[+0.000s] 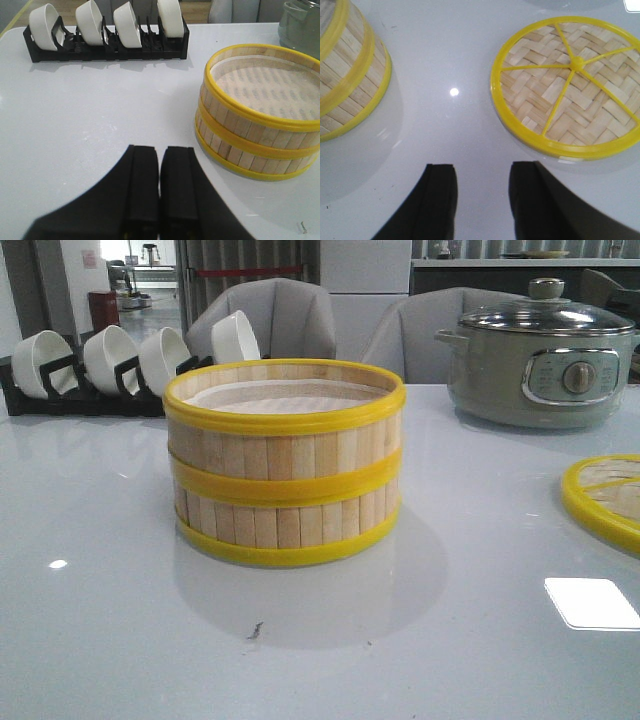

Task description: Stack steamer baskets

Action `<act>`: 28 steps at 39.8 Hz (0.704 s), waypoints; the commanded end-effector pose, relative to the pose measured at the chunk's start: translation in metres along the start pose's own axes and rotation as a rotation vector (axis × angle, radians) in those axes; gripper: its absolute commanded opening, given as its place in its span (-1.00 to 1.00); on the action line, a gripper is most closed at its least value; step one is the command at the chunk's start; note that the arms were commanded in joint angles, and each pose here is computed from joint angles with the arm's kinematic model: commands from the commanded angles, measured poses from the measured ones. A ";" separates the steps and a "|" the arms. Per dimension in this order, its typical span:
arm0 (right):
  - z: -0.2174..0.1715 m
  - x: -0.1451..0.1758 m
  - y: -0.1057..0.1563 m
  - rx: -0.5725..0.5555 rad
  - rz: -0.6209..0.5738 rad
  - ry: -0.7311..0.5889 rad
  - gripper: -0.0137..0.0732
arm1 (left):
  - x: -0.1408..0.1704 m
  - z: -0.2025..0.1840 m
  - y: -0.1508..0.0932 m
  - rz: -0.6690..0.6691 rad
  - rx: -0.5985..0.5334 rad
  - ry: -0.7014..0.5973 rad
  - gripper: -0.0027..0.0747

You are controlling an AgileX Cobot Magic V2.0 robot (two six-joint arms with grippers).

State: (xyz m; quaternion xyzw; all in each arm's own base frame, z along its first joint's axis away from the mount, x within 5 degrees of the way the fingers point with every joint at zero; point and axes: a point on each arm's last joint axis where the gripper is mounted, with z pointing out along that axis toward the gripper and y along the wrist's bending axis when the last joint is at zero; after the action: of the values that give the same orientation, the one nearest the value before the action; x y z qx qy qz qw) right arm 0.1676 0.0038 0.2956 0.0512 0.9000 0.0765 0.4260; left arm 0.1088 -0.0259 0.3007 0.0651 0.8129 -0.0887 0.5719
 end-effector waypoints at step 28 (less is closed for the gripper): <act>0.097 -0.095 -0.056 0.189 0.023 0.045 0.19 | -0.016 -0.004 -0.001 -0.005 0.007 -0.113 -0.71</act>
State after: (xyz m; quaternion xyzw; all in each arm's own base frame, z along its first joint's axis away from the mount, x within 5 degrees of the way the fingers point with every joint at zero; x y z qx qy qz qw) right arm 0.2871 -0.0479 0.2803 0.0962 0.9277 0.0083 0.3607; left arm 0.1088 -0.0259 0.3007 0.0651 0.8129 -0.0887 0.5719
